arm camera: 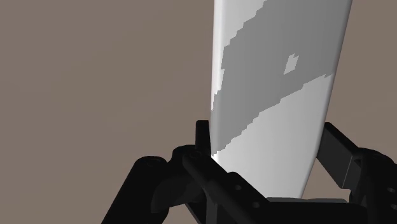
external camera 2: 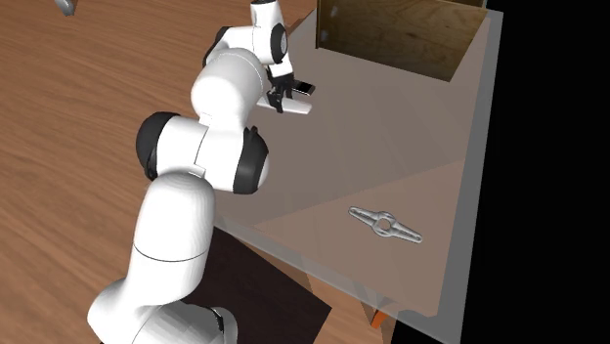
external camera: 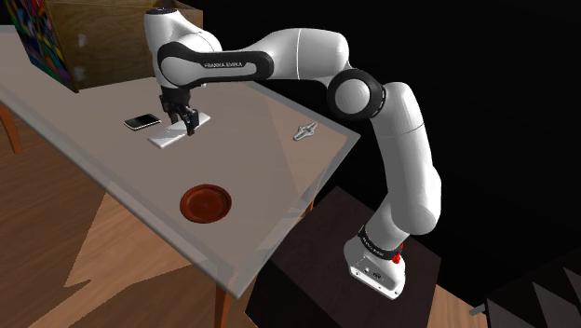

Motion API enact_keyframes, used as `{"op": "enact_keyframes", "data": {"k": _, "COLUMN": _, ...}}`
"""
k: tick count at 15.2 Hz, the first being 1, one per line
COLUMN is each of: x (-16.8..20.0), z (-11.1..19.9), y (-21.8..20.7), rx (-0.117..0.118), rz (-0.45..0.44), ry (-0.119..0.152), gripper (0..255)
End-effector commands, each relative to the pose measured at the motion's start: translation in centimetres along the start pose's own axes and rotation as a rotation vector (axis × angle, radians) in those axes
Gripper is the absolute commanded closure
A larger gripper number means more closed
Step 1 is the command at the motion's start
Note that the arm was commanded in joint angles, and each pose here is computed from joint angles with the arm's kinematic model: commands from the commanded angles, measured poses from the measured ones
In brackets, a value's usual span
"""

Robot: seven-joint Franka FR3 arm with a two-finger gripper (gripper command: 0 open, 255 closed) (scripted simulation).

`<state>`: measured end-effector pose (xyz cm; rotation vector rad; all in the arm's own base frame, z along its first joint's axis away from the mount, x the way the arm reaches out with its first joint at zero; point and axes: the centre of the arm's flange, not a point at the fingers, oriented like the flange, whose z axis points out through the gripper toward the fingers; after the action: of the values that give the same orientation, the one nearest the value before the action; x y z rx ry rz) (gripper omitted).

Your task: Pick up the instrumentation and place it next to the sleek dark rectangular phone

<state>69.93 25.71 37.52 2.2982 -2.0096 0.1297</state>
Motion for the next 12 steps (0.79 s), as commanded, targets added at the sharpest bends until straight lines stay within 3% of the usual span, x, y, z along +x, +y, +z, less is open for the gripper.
{"op": "enact_keyframes", "data": {"k": 1, "x": -0.2, "z": 1.1, "y": 0.0, "rx": 0.001, "rz": 0.000, "ry": 0.000, "gripper": 255}}
{"op": "enact_keyframes", "data": {"k": 6, "x": -0.5, "z": 3.5, "y": -0.1, "rx": 0.001, "rz": 0.000, "ry": 0.000, "gripper": 255}}
{"op": "enact_keyframes", "data": {"k": 12, "x": -0.5, "z": 3.5, "y": -0.1, "rx": 0.001, "rz": 0.000, "ry": 0.000, "gripper": 255}}
